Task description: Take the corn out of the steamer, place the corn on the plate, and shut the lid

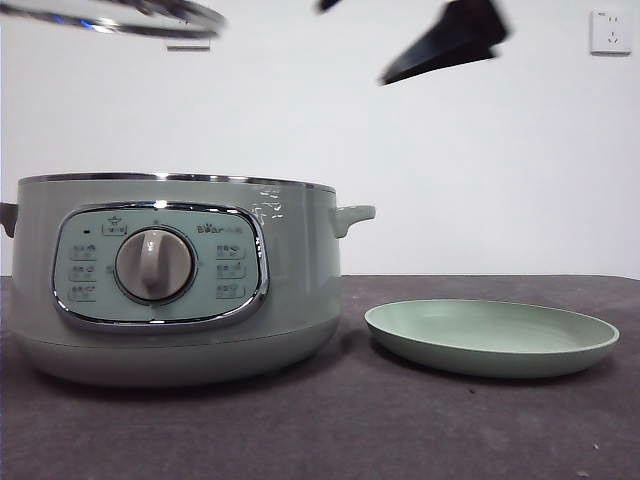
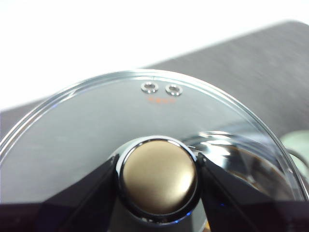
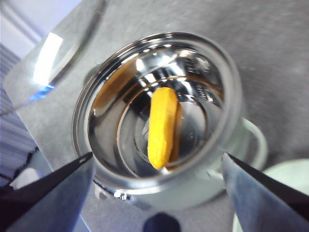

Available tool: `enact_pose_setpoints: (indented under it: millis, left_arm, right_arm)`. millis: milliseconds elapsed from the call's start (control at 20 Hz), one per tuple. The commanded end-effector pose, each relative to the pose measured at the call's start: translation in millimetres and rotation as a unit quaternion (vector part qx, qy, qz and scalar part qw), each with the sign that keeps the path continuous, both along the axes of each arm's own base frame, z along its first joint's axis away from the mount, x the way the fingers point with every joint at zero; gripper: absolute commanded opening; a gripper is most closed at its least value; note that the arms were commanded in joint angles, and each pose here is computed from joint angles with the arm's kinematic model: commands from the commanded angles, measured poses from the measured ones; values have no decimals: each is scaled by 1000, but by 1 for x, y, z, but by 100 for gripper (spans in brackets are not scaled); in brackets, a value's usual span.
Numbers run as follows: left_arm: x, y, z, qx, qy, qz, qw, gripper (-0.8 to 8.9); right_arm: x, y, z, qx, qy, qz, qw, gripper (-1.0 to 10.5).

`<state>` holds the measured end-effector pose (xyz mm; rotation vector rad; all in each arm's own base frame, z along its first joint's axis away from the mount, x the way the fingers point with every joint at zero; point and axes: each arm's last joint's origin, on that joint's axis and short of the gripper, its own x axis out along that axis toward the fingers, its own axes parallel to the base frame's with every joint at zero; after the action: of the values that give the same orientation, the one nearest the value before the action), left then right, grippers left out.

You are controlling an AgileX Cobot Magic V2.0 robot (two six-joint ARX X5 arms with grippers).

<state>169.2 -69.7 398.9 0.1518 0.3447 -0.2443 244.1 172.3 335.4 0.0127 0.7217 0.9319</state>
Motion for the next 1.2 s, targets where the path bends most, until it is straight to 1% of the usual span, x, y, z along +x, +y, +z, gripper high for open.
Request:
enact_pose_setpoints:
  millis: [50,200,250,400,600,750,850,1000,1100,1200]
  left_arm:
    - [-24,13,19,-12,-61,31,998,-13]
    - [-47,28,27,-2,-94,106,990,-13]
    - [-54,32,29,-3,-102,117,988,-13]
    - [-71,40,31,-3,-111,131,985,-13]
    - [-78,44,28,10,-100,139,985,-13]
    - [-78,44,26,15,-90,137,986,-12]
    - [-78,44,25,15,-90,137,986,-13]
    - [-78,44,25,16,-89,137,986,-13]
    - [-78,44,25,16,-88,137,987,-13]
    - [-78,44,25,16,-89,137,986,-13]
  right_arm:
    - [17,31,-5,-39,-1,27,999,437]
    - [39,73,-15,-111,13,52,992,437]
    - [45,86,-18,-128,17,61,990,437]
    - [59,122,-32,-169,12,76,983,437]
    - [64,155,-62,-220,5,87,972,437]
    - [64,169,-86,-250,4,92,964,437]
    - [66,174,-101,-267,8,95,959,437]
    - [69,178,-113,-270,12,96,958,435]
    - [71,179,-115,-267,9,95,959,349]
    - [71,180,-119,-269,12,97,958,335]
